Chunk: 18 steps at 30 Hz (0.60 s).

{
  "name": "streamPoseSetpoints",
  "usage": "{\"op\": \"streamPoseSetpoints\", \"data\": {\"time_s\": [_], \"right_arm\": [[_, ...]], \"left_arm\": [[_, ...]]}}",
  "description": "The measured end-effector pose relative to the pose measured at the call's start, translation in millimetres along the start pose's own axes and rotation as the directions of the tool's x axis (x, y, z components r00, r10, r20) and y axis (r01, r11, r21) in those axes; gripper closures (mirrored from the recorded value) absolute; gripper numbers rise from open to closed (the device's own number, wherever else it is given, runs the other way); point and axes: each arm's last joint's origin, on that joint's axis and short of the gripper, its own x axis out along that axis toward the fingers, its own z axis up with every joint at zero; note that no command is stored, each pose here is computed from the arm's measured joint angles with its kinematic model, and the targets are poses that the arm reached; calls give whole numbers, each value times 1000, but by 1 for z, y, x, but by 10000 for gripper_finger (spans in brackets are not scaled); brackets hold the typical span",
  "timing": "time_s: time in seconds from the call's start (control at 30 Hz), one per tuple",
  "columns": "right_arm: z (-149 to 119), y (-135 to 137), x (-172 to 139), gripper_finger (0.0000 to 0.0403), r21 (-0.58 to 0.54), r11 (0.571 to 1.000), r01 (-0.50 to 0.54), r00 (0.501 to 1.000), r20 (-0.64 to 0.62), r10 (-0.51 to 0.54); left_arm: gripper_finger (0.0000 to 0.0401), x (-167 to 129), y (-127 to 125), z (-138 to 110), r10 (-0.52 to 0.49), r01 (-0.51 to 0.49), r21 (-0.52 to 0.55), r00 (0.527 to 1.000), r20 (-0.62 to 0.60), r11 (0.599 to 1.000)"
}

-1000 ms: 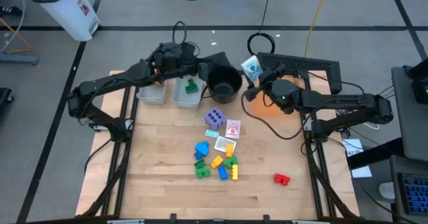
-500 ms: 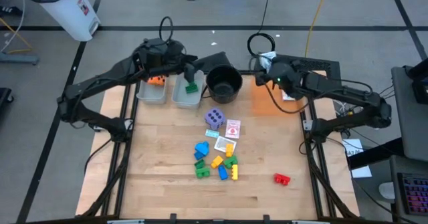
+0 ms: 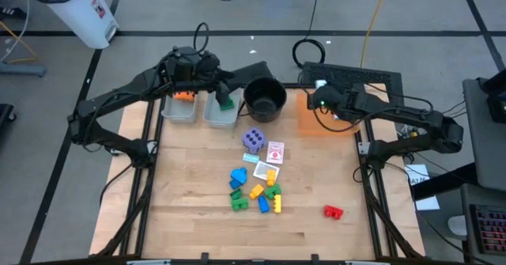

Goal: Pick & Place Toys
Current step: Put the blue deck of cards into the orange bin

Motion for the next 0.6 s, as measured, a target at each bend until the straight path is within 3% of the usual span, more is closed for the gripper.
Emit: {"op": "streamPoseSetpoints", "data": {"time_s": [0.2, 0.6], "right_arm": [[-24, -8, 15, 94, -19, 999, 31, 997, -75, -32], [-54, -28, 55, 94, 40, 999, 16, 985, -172, -9]], "left_arm": [[146, 0, -2, -1, -73, 73, -1, 997, -23, 997], [146, 0, -2, -1, -73, 72, -34, 997, -22, 997]]}}
